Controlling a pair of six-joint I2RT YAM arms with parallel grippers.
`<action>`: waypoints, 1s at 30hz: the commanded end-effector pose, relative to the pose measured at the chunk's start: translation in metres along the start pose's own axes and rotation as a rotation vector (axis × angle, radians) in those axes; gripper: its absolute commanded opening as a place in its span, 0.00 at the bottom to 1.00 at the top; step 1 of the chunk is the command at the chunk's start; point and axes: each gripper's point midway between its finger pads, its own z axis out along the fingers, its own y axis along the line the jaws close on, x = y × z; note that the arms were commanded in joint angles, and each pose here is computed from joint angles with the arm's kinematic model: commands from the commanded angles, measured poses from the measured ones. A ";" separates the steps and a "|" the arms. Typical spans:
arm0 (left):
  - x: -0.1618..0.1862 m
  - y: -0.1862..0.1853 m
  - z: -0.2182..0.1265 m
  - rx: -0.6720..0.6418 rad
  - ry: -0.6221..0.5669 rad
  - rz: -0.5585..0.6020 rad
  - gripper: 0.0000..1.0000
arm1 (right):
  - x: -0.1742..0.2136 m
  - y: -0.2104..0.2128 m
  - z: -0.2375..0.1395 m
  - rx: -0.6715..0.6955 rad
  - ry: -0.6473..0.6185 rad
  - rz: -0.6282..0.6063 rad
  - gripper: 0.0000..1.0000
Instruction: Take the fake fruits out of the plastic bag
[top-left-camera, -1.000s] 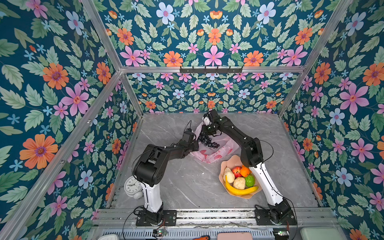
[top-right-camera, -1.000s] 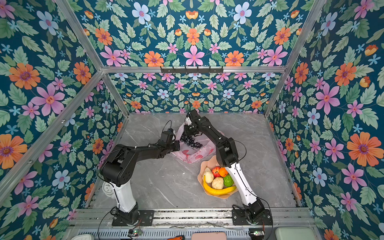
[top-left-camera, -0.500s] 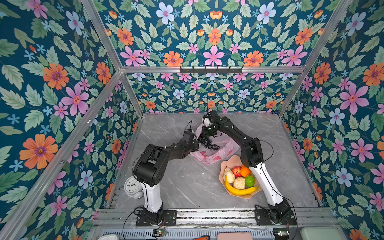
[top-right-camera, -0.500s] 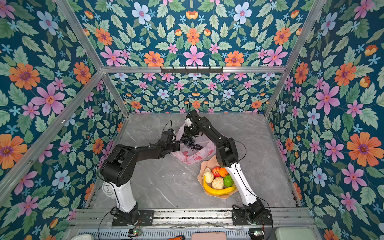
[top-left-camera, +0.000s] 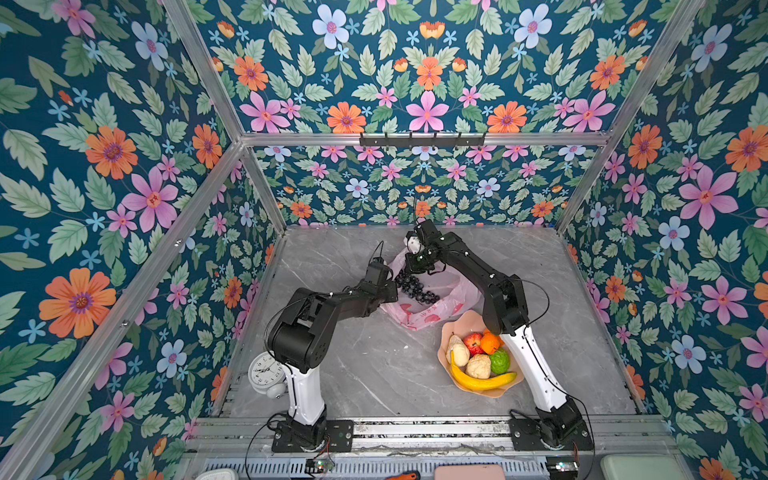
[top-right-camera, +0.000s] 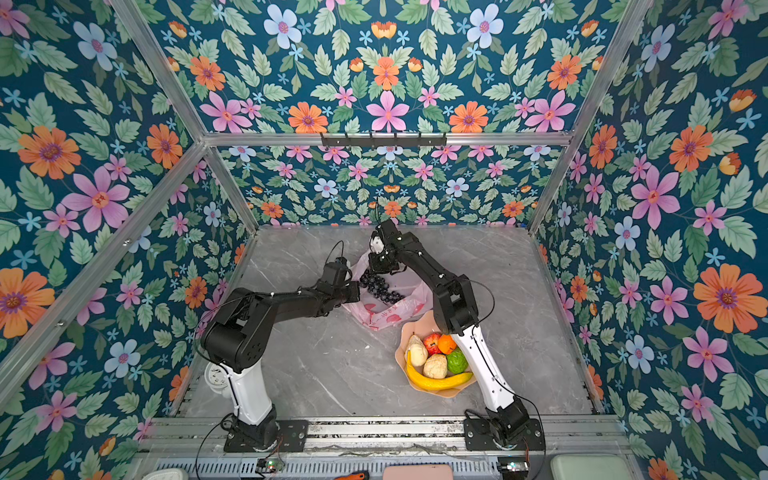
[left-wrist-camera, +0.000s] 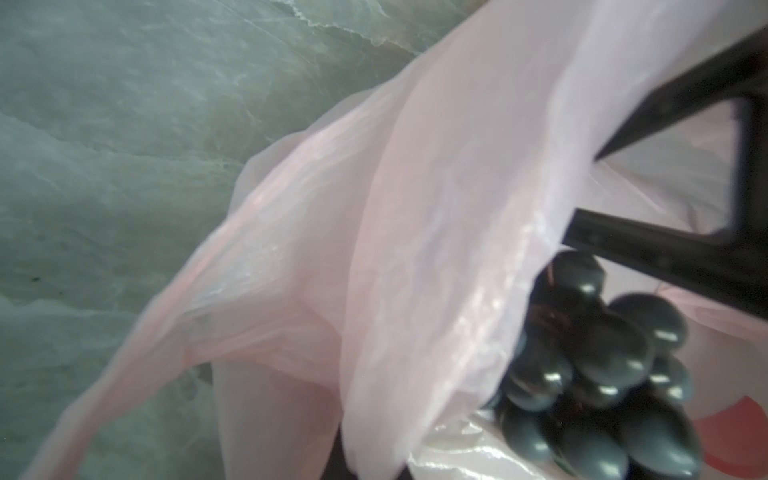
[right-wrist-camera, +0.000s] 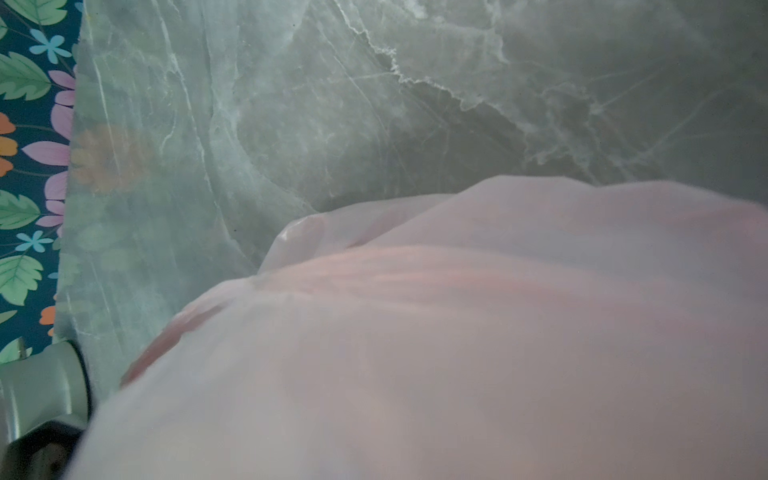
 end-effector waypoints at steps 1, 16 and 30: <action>-0.004 0.003 0.000 -0.021 -0.013 0.006 0.00 | -0.008 0.013 -0.013 -0.035 -0.029 -0.008 0.00; -0.003 0.018 -0.001 -0.068 -0.017 -0.037 0.00 | -0.012 0.027 -0.039 -0.053 -0.071 -0.016 0.00; -0.008 0.049 -0.013 -0.108 -0.061 -0.152 0.00 | -0.013 0.050 -0.099 -0.071 -0.164 -0.040 0.00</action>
